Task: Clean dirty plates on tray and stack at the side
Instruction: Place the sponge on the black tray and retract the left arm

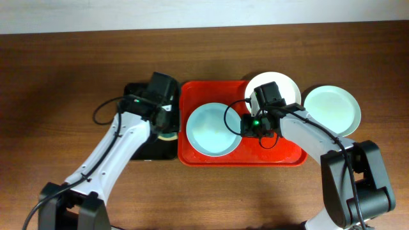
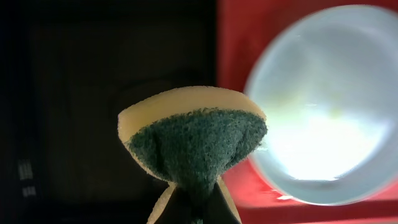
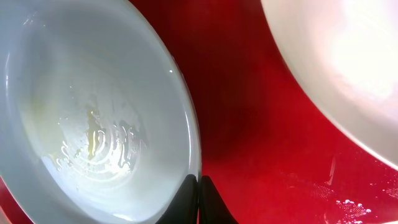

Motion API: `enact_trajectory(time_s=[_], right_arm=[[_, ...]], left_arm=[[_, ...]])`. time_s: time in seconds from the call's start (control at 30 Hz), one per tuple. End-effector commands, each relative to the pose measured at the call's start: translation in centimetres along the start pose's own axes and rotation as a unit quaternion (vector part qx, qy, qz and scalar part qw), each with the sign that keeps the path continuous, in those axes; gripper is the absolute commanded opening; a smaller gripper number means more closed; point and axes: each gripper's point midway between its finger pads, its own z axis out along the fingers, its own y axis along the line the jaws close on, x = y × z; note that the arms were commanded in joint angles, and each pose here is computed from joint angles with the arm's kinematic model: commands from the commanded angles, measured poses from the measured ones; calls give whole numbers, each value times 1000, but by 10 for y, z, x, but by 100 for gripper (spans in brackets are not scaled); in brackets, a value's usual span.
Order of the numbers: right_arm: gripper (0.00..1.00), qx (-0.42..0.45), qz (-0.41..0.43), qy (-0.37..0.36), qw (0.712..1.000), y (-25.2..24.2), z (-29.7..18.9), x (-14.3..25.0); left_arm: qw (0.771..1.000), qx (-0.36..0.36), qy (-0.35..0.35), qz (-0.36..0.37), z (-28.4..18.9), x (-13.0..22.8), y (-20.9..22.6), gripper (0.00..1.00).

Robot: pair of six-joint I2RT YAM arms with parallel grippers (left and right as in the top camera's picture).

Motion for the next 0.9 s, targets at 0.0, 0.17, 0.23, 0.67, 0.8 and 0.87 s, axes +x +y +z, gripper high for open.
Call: enact_trajectory(time_s=[0.0, 0.17, 0.23, 0.67, 0.8, 0.87], right_arm=[[4, -10, -5, 13, 1000, 4, 5, 7], [4, -10, -5, 13, 1000, 4, 5, 7], [4, -10, -5, 13, 1000, 4, 5, 7], [5, -10, -5, 13, 1000, 4, 5, 7], [5, -10, -5, 13, 1000, 4, 5, 7], [5, -9, -5, 13, 1000, 4, 5, 7]], left_arm=[[998, -47, 8, 40, 4, 3, 34, 0], [998, -59, 22, 7, 20, 15, 61, 0], [998, -61, 22, 2, 29, 20, 66, 0], [998, -57, -5, 7, 72, 43, 71, 5], [998, -55, -12, 6, 72, 39, 70, 14], [998, -53, -14, 6, 69, 37, 69, 35]])
